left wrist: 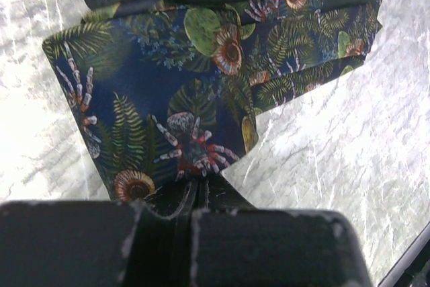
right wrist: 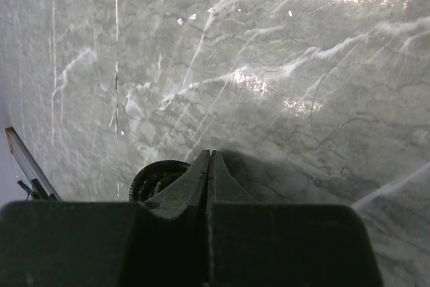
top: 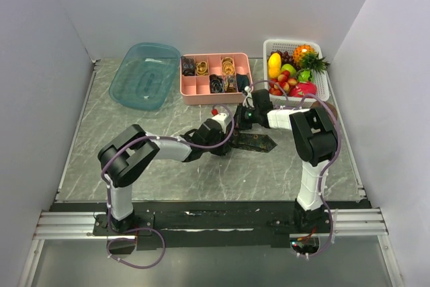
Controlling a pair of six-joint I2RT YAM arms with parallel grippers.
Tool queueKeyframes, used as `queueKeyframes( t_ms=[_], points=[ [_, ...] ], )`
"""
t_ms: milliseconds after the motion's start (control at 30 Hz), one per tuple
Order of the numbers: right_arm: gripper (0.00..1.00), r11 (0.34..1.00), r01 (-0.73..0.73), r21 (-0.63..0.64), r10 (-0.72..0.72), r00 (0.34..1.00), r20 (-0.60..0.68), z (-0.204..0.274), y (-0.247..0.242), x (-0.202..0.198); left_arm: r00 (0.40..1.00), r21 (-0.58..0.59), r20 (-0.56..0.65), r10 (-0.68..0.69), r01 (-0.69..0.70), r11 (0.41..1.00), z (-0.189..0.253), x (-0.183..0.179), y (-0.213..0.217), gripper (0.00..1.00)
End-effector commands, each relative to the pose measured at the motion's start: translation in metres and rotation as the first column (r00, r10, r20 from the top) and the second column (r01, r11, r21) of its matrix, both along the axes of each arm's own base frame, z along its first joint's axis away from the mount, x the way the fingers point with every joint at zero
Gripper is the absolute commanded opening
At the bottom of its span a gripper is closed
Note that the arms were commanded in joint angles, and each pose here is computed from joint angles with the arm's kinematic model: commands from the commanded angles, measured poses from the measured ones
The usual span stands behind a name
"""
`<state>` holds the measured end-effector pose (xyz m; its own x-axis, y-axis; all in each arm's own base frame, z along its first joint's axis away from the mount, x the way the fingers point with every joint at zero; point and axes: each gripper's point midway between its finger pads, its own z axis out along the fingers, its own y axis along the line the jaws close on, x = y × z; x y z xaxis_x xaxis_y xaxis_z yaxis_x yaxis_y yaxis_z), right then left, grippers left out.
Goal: Roll the ties
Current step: Roll the tie at the center of the board.
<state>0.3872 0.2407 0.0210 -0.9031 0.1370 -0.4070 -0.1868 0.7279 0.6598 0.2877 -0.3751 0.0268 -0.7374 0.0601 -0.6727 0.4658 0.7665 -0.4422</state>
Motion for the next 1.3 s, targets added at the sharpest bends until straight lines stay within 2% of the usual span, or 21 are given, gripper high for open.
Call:
queueKeyframes(
  t_ms=[0, 300, 500, 600, 800, 1033, 1133, 1167, 1233, 1267],
  points=[
    [0.0, 0.999, -0.046, 0.021, 0.045, 0.998, 0.045, 0.026, 0.005, -0.004, 0.999, 0.025, 0.007, 0.034, -0.034, 0.999, -0.008, 0.011, 0.002, 0.01],
    [0.0, 0.996, -0.084, 0.02, 0.082, 0.995, 0.052, 0.032, 0.008, -0.005, 0.998, 0.034, 0.009, 0.055, -0.055, 0.998, -0.011, 0.017, 0.004, 0.01],
    [0.0, 0.995, 0.031, -0.09, -0.022, 0.995, 0.098, 0.03, -0.011, 0.014, 0.999, 0.023, 0.01, 0.035, -0.035, 0.999, -0.008, 0.011, 0.005, 0.01],
    [0.0, 0.985, 0.099, -0.14, -0.077, 0.985, 0.153, 0.045, -0.021, 0.031, 0.999, 0.025, 0.025, 0.047, -0.047, 0.999, -0.004, 0.009, 0.011, 0.01],
    [0.0, 0.97, 0.2, -0.139, -0.156, 0.949, 0.274, 0.089, -0.034, 0.05, 0.998, -0.003, 0.045, 0.042, -0.042, 0.999, 0.009, 0.004, 0.016, 0.01],
    [0.0, 0.979, 0.177, -0.1, -0.139, 0.941, 0.307, 0.109, -0.034, 0.033, 0.997, -0.038, 0.071, 0.04, -0.037, 0.999, 0.027, -0.005, 0.025, 0.04],
    [0.0, 0.983, 0.155, -0.097, -0.119, 0.944, 0.309, 0.112, -0.035, 0.018, 0.994, -0.056, 0.097, 0.056, -0.05, 0.997, 0.048, -0.01, 0.038, 0.26],
    [0.0, 0.984, 0.15, -0.099, -0.113, 0.944, 0.31, 0.113, -0.036, 0.015, 0.992, -0.077, 0.111, 0.059, -0.05, 0.996, 0.061, -0.011, 0.041, 0.44],
    [0.0, 0.984, 0.143, -0.107, -0.104, 0.946, 0.307, 0.113, -0.037, 0.005, 0.991, -0.103, 0.108, 0.076, -0.065, 0.993, 0.072, -0.005, 0.049, 0.61],
    [0.0, 0.984, 0.14, -0.114, -0.099, 0.945, 0.311, 0.113, -0.038, 0.003, 0.993, -0.134, 0.102, 0.058, -0.044, 0.99, 0.082, -0.008, 0.05, 0.73]
  ],
)
